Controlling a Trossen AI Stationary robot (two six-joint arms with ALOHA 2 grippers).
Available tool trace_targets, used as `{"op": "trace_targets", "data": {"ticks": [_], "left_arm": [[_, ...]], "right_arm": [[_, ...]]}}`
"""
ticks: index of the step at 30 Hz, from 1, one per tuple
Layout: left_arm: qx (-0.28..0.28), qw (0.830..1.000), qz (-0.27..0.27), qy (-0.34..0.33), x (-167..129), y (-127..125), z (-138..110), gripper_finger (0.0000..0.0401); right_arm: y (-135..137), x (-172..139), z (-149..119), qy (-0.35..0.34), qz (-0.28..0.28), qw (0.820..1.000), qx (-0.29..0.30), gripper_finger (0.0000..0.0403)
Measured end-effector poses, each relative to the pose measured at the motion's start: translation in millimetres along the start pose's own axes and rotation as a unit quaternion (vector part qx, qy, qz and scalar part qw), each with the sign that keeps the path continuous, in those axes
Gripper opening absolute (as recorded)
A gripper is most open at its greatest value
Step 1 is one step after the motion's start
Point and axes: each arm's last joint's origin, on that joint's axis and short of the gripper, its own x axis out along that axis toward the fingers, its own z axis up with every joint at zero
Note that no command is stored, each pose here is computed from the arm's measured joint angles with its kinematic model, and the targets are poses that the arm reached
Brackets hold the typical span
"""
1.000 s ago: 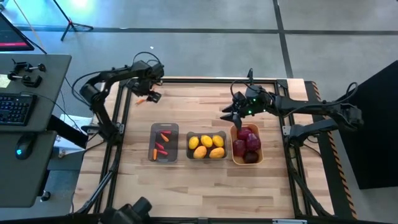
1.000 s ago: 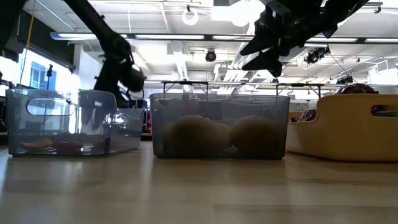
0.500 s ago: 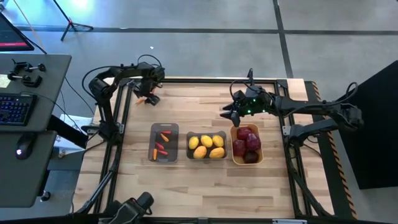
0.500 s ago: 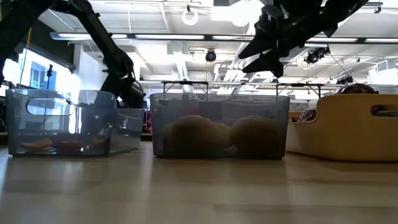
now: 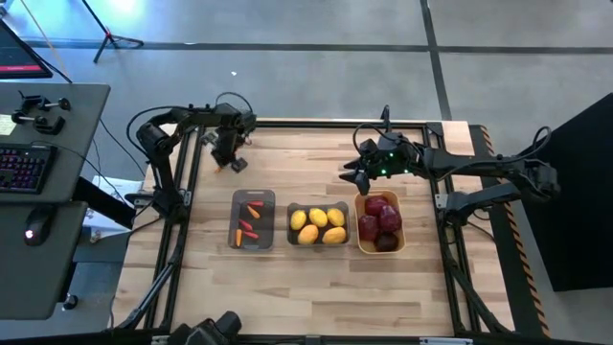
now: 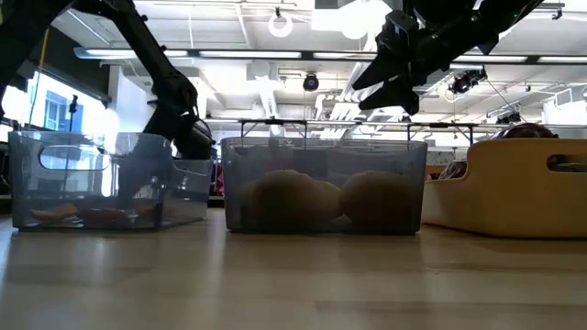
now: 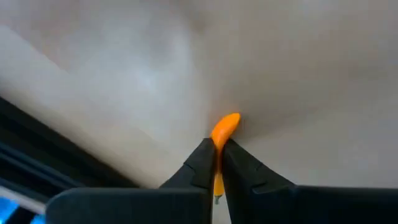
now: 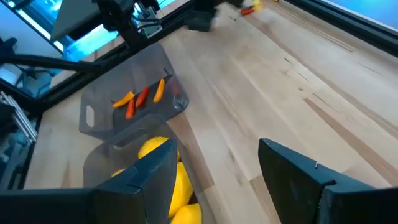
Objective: Sort produce into baskets
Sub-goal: Put the yellow chili pepper into the left black bin
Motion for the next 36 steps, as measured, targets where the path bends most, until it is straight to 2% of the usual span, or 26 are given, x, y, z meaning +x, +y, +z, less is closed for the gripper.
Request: {"op": "trace_targets", "data": {"ticks": [1, 3, 6, 9, 14, 17, 20, 24, 28, 32, 36], "left_arm": [[0.010, 1.000, -0.006, 0.012, -3.4, -4.0, -6.0, 0.0009], [0.003, 1.000, -0.012, -0.026, -21.1, -7.8, -15.0, 0.0008], [-0.065, 0.991, -0.031, -0.109, -49.4, -2.9, -35.6, 0.0003], [-0.096, 0.966, -0.097, -0.218, -84.2, -11.2, -65.8, 0.0002], [-0.090, 0.931, -0.160, -0.316, -118.8, -44.4, -132.9, 0.0001], [-0.075, 0.917, -0.217, -0.326, -126.7, -71.4, -166.9, 0.0001], [-0.062, 0.910, -0.256, -0.320, -127.9, -98.4, -190.7, 0.0001], [-0.069, 0.914, -0.269, -0.295, -121.0, -130.6, -207.3, 0.0007], [-0.083, 0.929, -0.249, -0.261, -106.5, -155.4, -207.0, 0.0028], [-0.075, 0.945, -0.220, -0.230, -93.9, -171.7, -197.7, 0.0067], [-0.065, 0.948, -0.225, -0.214, -90.2, -179.2, -187.9, 0.0119]], "right_arm": [[-0.1, 0.0, -0.2, 0.002, 0.000, 1.000, -0.005, 0.0216], [-0.4, 0.0, -1.1, 0.006, -0.002, 1.000, -0.015, 0.0216], [-1.4, -0.1, -2.7, 0.013, -0.011, 0.999, -0.028, 0.0216], [-3.2, -0.2, -3.5, 0.016, -0.024, 0.999, -0.027, 0.0216], [-5.0, -0.5, -6.8, 0.031, -0.040, 0.998, -0.025, 0.0216], [-6.2, -0.8, -10.2, 0.049, -0.045, 0.997, -0.038, 0.0216], [-7.1, -1.1, -12.3, 0.061, -0.050, 0.995, -0.061, 0.0216], [-8.5, -1.3, -11.7, 0.055, -0.073, 0.993, -0.077, 0.0216], [-9.5, -1.4, -11.4, 0.051, -0.087, 0.992, -0.076, 0.0216], [-9.5, -1.4, -11.4, 0.051, -0.087, 0.993, -0.068, 0.0216], [-8.9, -2.0, -11.9, 0.055, -0.076, 0.994, -0.064, 0.0216]]}}
